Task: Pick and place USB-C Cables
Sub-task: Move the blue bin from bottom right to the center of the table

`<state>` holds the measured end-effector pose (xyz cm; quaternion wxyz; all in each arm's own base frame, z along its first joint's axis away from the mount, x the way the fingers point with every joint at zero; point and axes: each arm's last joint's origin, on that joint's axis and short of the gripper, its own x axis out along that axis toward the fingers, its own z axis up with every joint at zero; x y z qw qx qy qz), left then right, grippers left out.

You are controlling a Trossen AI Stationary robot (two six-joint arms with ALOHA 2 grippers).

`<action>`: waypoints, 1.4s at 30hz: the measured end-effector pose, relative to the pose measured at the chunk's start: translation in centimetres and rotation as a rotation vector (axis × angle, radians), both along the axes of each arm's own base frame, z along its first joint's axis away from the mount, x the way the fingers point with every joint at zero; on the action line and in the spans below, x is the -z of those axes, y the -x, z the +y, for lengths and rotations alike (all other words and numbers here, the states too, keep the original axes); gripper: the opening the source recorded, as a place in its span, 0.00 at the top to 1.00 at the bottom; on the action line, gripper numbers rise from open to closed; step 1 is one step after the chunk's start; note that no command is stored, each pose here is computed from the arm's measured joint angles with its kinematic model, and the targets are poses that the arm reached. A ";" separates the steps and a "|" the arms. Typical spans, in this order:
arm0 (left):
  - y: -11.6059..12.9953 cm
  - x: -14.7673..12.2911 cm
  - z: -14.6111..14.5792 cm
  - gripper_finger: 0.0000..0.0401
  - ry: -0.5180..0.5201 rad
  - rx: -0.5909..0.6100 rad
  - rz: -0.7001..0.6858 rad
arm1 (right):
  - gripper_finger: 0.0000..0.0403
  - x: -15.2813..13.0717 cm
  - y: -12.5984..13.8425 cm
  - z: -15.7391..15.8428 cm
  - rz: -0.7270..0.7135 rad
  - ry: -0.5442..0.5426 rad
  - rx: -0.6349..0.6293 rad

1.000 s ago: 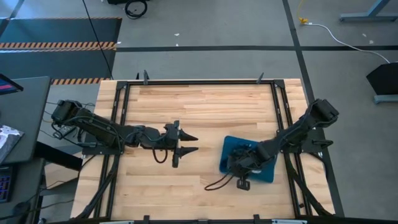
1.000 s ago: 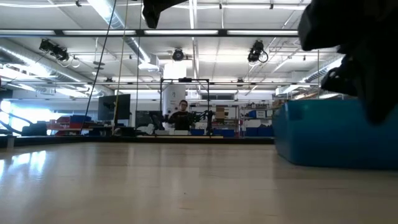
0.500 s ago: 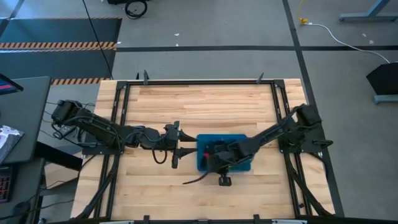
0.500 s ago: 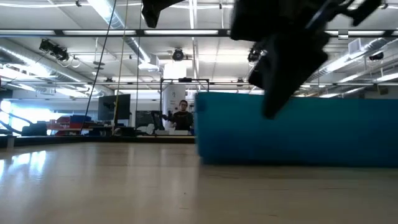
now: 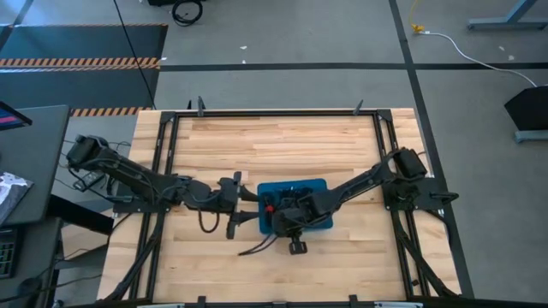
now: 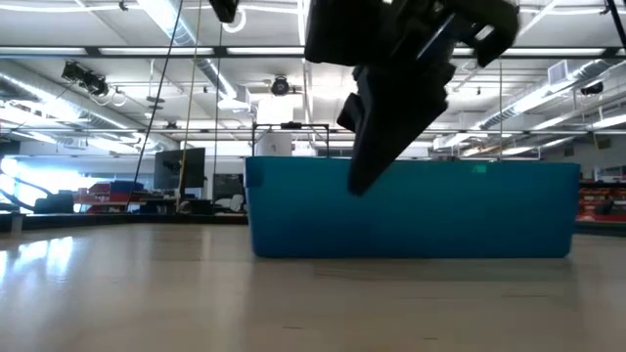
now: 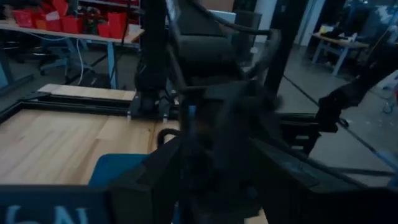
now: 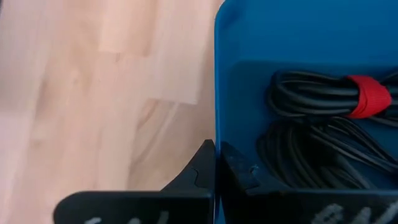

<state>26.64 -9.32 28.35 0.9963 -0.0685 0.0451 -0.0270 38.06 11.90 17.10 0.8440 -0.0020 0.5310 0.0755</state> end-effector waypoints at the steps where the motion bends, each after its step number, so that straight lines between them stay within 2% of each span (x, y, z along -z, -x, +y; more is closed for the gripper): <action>1: 0.4 -0.3 -0.1 0.53 -0.001 -0.001 -0.004 | 0.98 0.0 -0.1 -0.3 -0.004 0.009 0.004; 6: 1.8 -1.3 -1.0 0.57 -0.063 0.007 -0.021 | 0.98 0.0 -0.7 -2.0 -0.026 0.066 0.038; 13: 2.7 -1.4 -2.7 0.60 -0.179 0.075 -0.039 | 0.99 0.0 -1.4 -4.7 -0.036 0.081 0.060; 29: 2.8 -1.8 -2.8 0.60 -0.165 0.075 -0.079 | 0.99 -0.2 -2.4 -8.7 -0.091 0.069 0.044; 42: 2.7 -1.9 -2.7 0.60 -0.156 0.070 -0.090 | 0.99 -0.3 -2.7 -9.0 -0.123 0.036 0.054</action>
